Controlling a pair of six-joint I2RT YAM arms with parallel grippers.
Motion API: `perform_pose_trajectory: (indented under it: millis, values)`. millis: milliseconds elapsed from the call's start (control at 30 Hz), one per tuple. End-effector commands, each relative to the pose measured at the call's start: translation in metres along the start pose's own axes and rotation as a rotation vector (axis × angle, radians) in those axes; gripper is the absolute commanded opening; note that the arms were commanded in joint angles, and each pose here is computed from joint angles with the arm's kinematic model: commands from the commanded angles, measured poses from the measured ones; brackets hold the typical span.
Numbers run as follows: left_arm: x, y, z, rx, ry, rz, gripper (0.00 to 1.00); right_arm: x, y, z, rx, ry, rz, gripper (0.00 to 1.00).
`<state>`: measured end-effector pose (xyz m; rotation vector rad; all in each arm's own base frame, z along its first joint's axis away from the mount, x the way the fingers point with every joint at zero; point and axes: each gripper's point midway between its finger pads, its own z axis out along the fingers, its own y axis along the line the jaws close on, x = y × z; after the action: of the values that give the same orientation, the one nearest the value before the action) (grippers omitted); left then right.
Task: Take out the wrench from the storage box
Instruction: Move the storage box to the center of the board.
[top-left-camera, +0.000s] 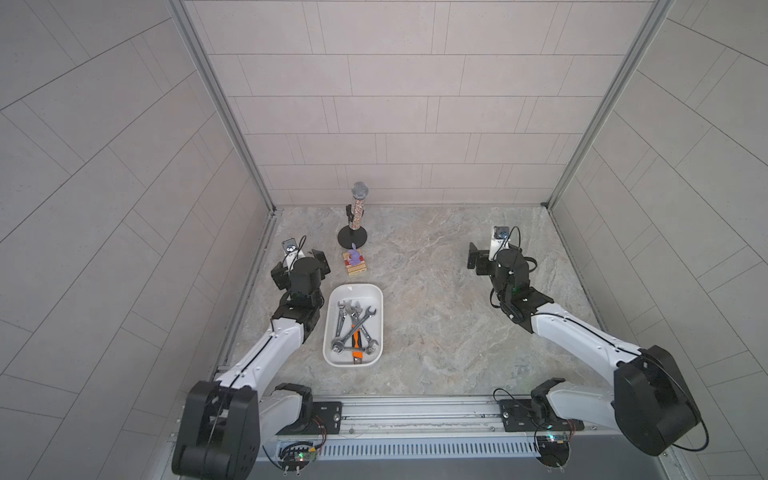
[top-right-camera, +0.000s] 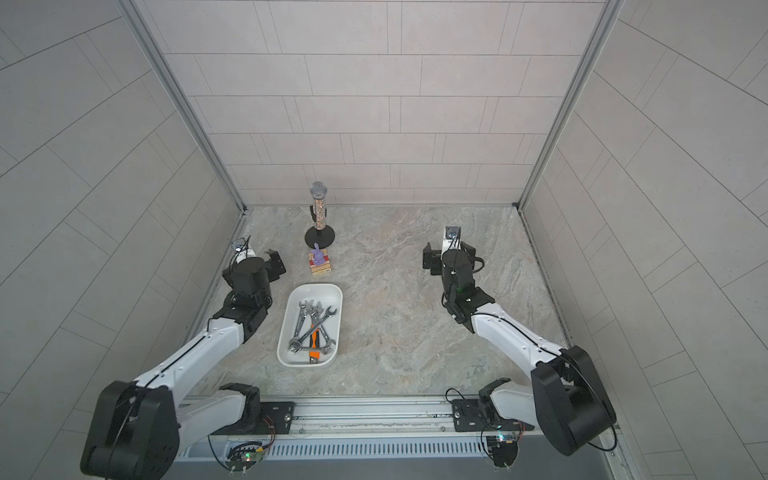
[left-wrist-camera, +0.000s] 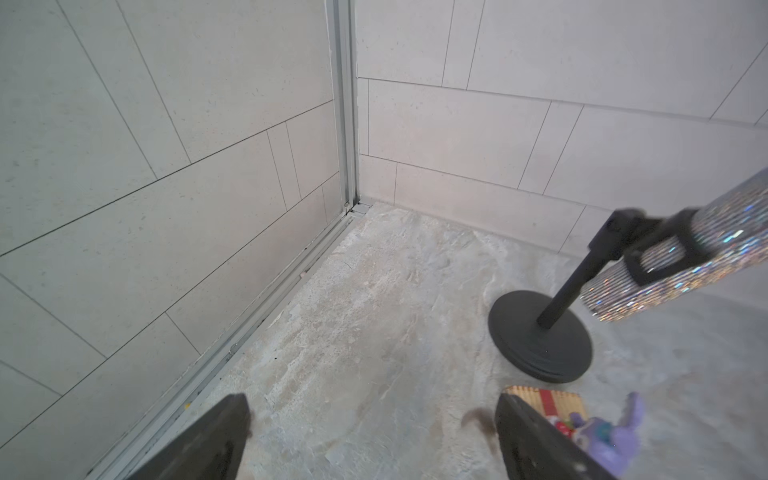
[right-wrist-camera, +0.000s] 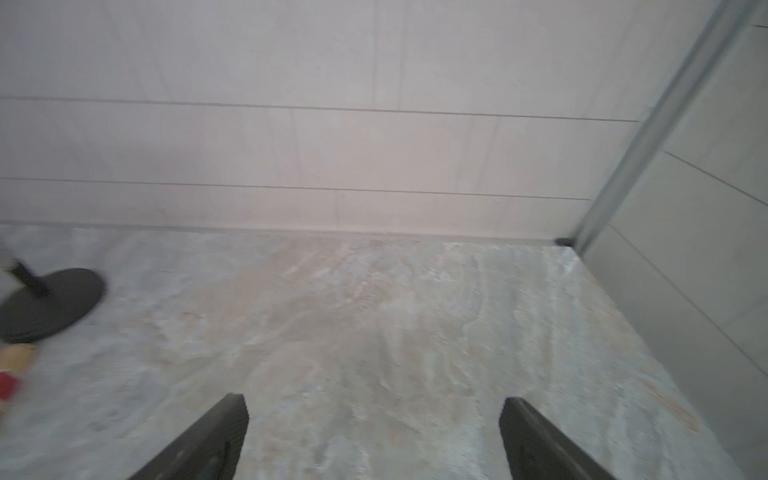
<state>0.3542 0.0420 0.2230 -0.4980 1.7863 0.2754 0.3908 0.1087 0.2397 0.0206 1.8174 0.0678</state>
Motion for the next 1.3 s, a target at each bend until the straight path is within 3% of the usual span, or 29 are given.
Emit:
perform_pose_trajectory:
  millis: [0,67,300,500,600,733,867,1133,1267]
  values:
    - [0.040,0.020,-0.025,-0.045,0.242,-0.033,1.00,0.062,0.031,-0.018,-0.116,0.276,0.086,1.00]
    - [0.048,0.021,-0.037,-0.016,0.298,-0.058,1.00,0.074,0.049,-0.023,-0.208,0.339,0.155,1.00]
    - [0.074,0.013,-0.056,0.060,0.516,-0.027,1.00,0.125,0.101,-0.036,-0.432,0.610,0.154,1.00]
    - [0.114,0.027,-0.059,0.016,0.773,-0.010,1.00,0.135,0.108,-0.037,-0.457,0.656,0.108,1.00]
    - [0.136,0.029,-0.069,0.048,0.903,-0.061,0.93,0.139,0.113,-0.039,-0.484,0.674,0.104,1.00]
    - [0.129,0.017,-0.073,0.117,0.919,-0.121,0.93,0.145,0.122,-0.046,-0.519,0.689,0.080,1.00]
    - [0.138,0.018,-0.076,0.107,0.959,-0.173,0.93,0.154,0.130,-0.053,-0.546,0.711,0.047,1.00]
    - [0.159,0.008,-0.090,0.145,1.039,-0.420,0.97,0.154,0.164,-0.066,-0.655,0.728,0.035,1.00]
    - [0.163,0.002,-0.095,0.199,1.029,-0.462,0.97,0.158,0.181,-0.078,-0.693,0.738,0.007,1.00]
